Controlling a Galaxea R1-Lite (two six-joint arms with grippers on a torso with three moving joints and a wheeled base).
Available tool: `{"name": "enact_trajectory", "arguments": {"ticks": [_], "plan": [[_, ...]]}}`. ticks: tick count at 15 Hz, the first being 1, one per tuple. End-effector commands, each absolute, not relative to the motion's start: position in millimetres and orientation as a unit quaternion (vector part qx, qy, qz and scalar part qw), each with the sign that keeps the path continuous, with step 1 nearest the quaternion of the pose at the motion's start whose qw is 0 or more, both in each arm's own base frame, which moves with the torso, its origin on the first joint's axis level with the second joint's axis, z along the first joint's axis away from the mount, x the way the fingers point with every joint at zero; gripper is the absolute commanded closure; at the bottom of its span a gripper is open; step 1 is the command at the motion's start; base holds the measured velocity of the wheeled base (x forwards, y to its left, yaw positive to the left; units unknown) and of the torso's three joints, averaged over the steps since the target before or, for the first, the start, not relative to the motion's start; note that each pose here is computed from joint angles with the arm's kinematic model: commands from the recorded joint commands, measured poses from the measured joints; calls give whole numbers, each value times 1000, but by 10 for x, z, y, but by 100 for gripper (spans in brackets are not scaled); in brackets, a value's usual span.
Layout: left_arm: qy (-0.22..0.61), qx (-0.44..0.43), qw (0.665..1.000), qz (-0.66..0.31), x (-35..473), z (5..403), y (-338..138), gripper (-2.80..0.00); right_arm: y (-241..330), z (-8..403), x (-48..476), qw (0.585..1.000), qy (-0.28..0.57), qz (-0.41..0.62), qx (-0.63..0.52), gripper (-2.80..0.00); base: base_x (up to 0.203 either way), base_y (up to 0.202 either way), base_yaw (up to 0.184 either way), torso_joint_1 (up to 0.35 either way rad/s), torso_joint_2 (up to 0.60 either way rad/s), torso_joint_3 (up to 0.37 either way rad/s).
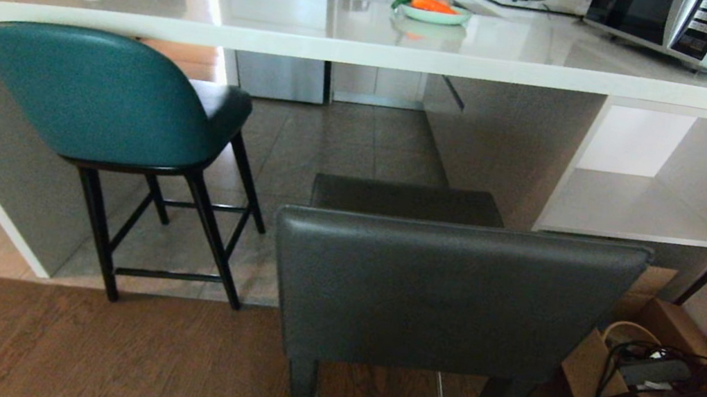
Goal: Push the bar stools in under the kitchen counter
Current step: Pull the blue chair out from under the dining table
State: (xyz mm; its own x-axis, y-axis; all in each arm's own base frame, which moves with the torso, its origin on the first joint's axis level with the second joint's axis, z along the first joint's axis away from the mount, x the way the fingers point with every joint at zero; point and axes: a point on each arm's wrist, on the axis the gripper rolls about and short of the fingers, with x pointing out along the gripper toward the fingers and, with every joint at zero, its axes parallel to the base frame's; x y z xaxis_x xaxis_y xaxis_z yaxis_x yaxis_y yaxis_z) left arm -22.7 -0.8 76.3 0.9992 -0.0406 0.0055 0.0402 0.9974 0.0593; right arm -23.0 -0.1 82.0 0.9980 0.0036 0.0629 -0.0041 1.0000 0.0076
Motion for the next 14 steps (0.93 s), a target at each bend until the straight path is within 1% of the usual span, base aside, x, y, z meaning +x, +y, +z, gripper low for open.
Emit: {"name": "enact_trajectory", "arguments": {"ticks": [1,14], "plan": [[-3,30,999,-20,-225,759,-8,-280,-1,756,-211,1000,-19,2,4,0,-1,192,-5,-2,0,1],[-2,30,999,-20,-225,759,-8,-280,-1,756,-212,1000,-20,2,4,0,0,198,-2,3,3,2]]}}
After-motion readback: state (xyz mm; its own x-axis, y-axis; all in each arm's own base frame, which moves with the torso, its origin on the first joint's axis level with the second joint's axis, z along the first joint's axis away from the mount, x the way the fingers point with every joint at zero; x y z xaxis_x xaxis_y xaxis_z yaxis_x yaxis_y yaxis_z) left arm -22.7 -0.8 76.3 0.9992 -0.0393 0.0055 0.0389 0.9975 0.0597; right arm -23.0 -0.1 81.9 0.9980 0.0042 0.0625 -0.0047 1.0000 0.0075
